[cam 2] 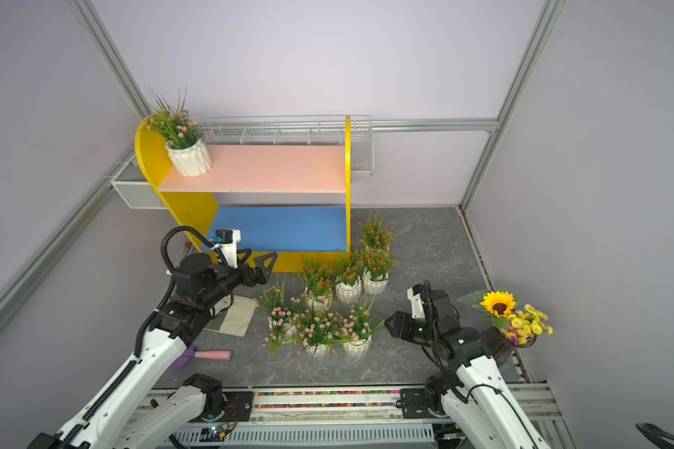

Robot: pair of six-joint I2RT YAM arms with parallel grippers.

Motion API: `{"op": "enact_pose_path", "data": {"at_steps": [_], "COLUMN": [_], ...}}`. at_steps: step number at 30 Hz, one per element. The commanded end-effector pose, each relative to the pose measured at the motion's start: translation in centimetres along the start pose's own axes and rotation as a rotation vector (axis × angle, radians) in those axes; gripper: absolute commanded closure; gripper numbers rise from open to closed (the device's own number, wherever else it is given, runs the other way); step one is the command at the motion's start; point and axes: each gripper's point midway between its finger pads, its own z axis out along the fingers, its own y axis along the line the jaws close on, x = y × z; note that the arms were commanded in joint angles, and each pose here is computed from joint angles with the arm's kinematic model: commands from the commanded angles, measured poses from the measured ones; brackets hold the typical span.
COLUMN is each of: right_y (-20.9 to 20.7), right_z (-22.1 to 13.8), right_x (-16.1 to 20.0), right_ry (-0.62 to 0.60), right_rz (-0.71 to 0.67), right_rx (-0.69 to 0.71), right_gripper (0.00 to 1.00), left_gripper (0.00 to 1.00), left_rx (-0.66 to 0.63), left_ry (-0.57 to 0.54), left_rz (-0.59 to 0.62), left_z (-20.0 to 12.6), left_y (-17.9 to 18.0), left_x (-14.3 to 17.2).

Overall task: Place the baby's breath potted plants on the rack by color
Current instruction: Place the baby's breath potted plant on the rack, then pick up the baby's breath potted plant from the center of the board.

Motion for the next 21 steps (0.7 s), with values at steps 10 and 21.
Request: {"op": "enact_pose_path", "data": {"at_steps": [10, 21], "right_y": [-1.1, 0.0], "right_z": [2.0, 0.6], "right_x": [1.6, 3.1], "right_ry": [0.048, 0.061], "right_rz": [-0.004, -0.06], "right_rx": [0.048, 0.024], "right_gripper": [0.5, 0.5], "left_gripper": [0.0, 0.0], "left_rx": [0.119, 0.132], "left_ry": [-0.018, -0.018], "left_rz": [0.016, 0.013], "left_z": [0.7, 0.7], "left_y": [-2.5, -2.9], "left_x": [1.5, 1.1]}}
